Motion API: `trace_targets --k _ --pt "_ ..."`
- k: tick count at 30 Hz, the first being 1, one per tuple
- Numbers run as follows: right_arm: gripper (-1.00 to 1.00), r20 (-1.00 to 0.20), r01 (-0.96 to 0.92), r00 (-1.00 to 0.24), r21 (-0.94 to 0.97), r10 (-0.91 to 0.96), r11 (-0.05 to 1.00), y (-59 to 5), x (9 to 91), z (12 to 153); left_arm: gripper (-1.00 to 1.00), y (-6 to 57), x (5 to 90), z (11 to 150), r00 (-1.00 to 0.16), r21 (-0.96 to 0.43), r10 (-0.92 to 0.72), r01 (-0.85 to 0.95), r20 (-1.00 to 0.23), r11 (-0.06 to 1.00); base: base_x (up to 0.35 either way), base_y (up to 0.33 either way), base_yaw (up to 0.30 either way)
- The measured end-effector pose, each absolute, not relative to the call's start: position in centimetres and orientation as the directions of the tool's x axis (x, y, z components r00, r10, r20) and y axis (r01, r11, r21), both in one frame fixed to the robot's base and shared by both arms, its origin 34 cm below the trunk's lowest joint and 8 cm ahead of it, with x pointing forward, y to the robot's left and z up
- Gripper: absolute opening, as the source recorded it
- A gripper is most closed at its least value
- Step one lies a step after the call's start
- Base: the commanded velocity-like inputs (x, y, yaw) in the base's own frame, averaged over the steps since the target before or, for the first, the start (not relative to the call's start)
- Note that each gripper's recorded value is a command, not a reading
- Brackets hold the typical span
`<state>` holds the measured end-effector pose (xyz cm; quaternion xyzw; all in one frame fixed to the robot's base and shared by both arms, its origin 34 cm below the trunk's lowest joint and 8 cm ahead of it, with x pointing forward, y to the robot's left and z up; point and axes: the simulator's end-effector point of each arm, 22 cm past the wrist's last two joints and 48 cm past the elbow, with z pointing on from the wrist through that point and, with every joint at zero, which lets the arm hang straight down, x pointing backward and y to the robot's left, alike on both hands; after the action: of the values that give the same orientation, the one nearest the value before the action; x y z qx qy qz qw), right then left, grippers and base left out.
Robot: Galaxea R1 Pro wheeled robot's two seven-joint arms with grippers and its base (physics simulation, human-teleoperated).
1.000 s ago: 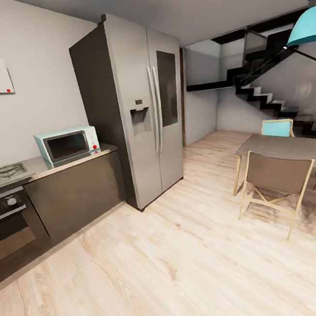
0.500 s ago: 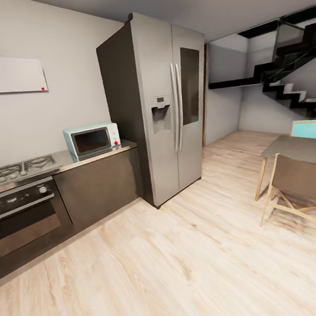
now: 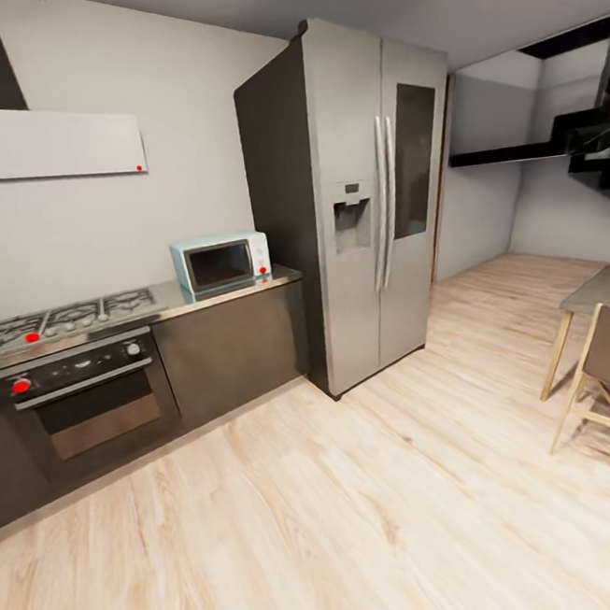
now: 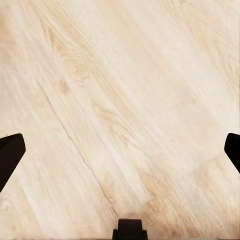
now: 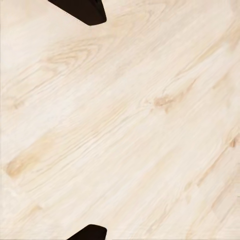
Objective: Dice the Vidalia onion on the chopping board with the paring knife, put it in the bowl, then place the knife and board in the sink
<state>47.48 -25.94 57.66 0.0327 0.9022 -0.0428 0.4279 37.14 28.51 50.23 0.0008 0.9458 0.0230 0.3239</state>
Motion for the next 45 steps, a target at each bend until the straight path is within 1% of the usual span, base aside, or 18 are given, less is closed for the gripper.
trace_targets --k 45 --pt "1.0 -0.775 0.096 -0.632 -0.049 0.022 0.994 -25.94 47.48 57.66 1.0 28.41 37.16 50.23 -0.79 0.043 0.016 -0.013 -0.613 0.999 0.0 0.0 0.267"
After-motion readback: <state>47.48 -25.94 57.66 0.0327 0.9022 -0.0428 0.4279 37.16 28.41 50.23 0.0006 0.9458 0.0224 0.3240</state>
